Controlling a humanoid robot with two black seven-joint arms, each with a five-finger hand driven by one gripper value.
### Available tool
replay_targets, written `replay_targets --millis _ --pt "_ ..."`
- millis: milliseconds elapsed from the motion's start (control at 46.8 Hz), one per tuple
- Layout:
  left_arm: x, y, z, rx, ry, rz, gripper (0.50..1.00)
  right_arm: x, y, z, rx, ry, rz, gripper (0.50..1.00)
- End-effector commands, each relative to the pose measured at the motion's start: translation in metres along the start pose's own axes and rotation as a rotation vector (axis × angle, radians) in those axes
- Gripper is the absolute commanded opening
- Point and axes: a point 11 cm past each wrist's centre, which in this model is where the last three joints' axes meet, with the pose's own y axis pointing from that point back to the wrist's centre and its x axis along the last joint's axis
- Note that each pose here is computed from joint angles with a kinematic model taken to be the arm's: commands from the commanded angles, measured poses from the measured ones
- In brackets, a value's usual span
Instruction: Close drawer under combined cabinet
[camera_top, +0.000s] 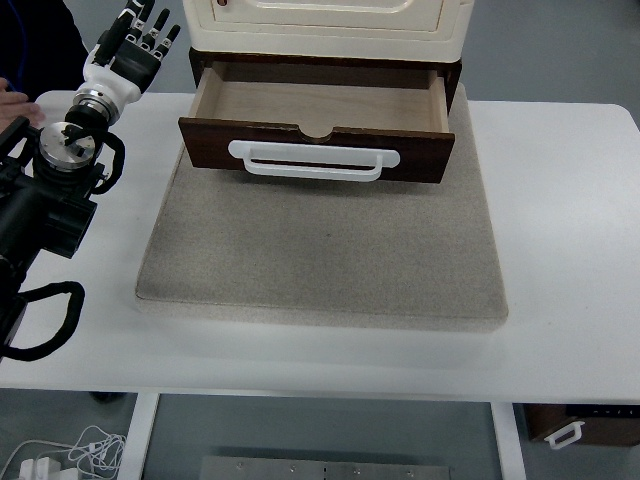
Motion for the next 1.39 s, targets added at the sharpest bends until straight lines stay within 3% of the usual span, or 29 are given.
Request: replay_targets --millis 0,663,834,1133,1368 --pt "0.0 0.0 0.0 0.0 0.0 0.0 1.0 0.0 0.0 0.0 0.0 0.0 0.001 0.952" --pt "-0.007 -0.002 0.013 -0.027 0.009 -0.027 1.0 0.0 0.0 0.0 0.0 0.0 0.001 0.952" --pt "-0.025 -0.007 0.044 -0.075 -0.018 -0.052 1.0 0.0 0.0 0.0 0.0 0.0 0.0 0.952" --pt "-0.076 -0.009 0.105 -0.162 -0.109 -0.162 1.0 0.0 0.0 0.0 0.0 0.0 0.0 0.952" --pt "-0.149 0.009 0.141 -0.211 -0.211 -0.376 1.0 0.0 0.0 0.0 0.0 0.0 -0.002 0.952"
